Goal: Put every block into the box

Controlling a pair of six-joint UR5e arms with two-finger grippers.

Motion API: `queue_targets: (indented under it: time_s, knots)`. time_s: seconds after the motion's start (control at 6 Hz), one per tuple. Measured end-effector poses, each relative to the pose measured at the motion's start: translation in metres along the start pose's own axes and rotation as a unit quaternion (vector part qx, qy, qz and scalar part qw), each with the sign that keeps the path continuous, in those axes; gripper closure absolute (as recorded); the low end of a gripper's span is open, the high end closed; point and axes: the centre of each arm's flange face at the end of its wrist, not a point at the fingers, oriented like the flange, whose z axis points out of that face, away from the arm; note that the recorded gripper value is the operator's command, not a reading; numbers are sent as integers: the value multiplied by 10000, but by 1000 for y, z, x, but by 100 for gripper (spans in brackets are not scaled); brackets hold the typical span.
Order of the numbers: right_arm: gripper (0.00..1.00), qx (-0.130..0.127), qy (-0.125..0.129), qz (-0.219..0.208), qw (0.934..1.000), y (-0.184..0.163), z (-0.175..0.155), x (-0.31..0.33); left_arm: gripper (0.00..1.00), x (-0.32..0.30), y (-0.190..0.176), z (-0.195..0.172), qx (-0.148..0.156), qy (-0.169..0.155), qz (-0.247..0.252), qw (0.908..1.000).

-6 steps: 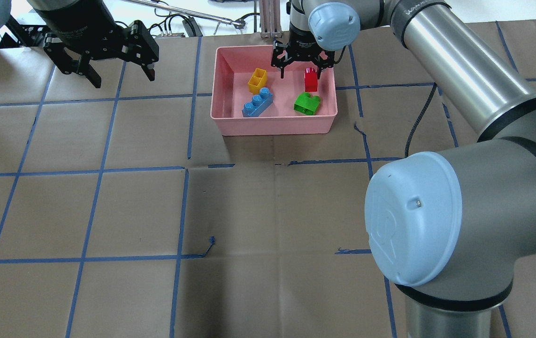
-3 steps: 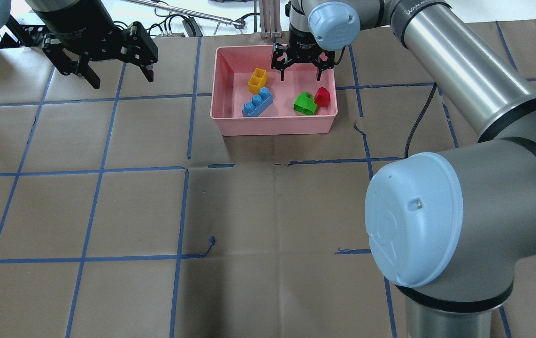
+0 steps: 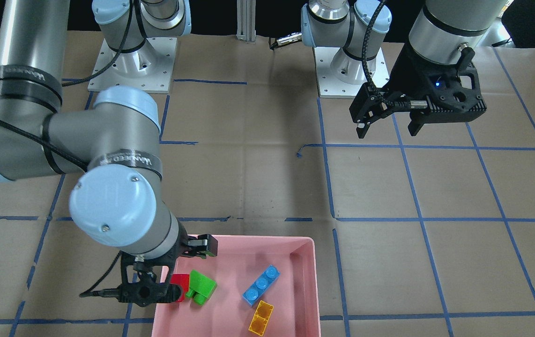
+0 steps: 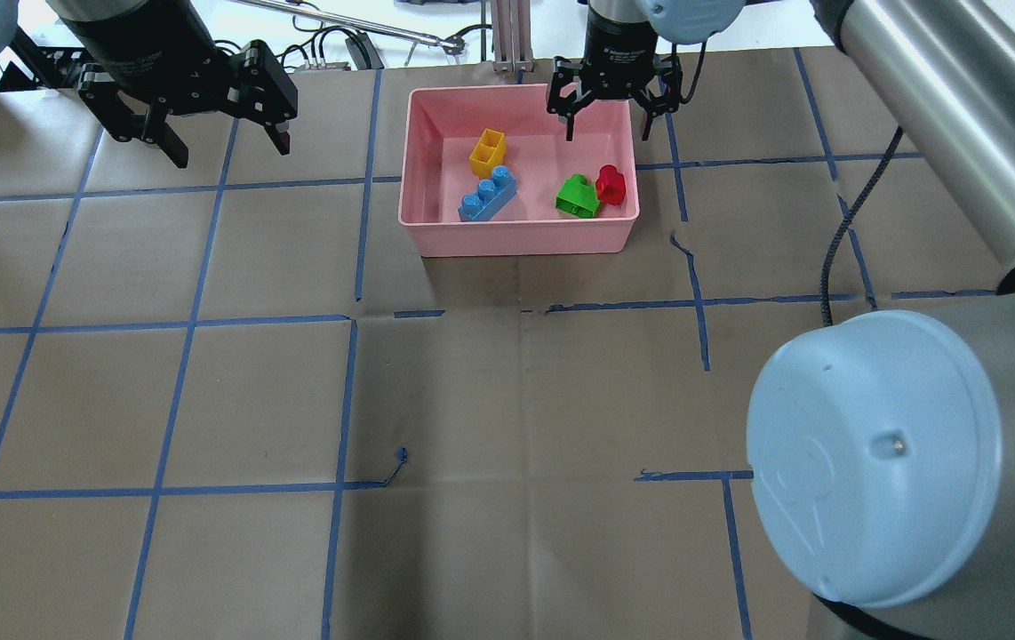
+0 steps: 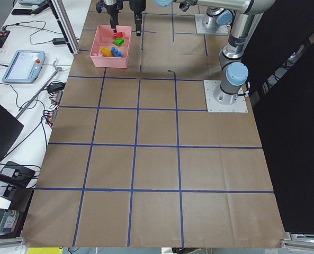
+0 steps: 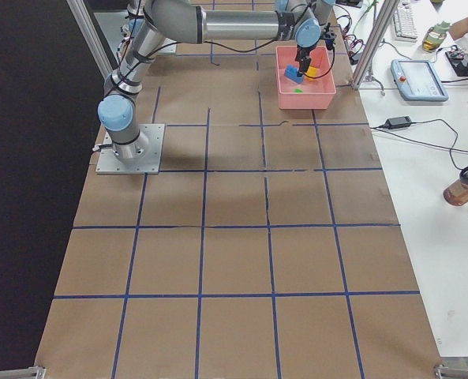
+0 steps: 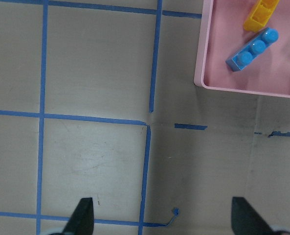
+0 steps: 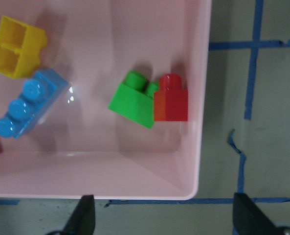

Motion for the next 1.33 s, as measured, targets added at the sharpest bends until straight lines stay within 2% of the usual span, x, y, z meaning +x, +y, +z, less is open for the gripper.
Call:
queue_targets:
  time_s: [0.33, 0.67, 1.0, 1.33]
  knots:
    - [0, -39, 156, 12, 9999, 72, -45, 43, 1, 0, 0, -1, 13, 1, 2, 10000]
    - [0, 62, 175, 65, 9998, 150, -67, 58, 1, 0, 1, -2, 20, -1, 5, 10000]
    - [0, 165, 168, 110, 9997, 178, -79, 64, 1, 0, 0, -1, 5, -13, -2, 10000]
    - [0, 220, 166, 167, 9995, 179, -86, 71, 1, 0, 0, 0, 6, -9, 0, 10000]
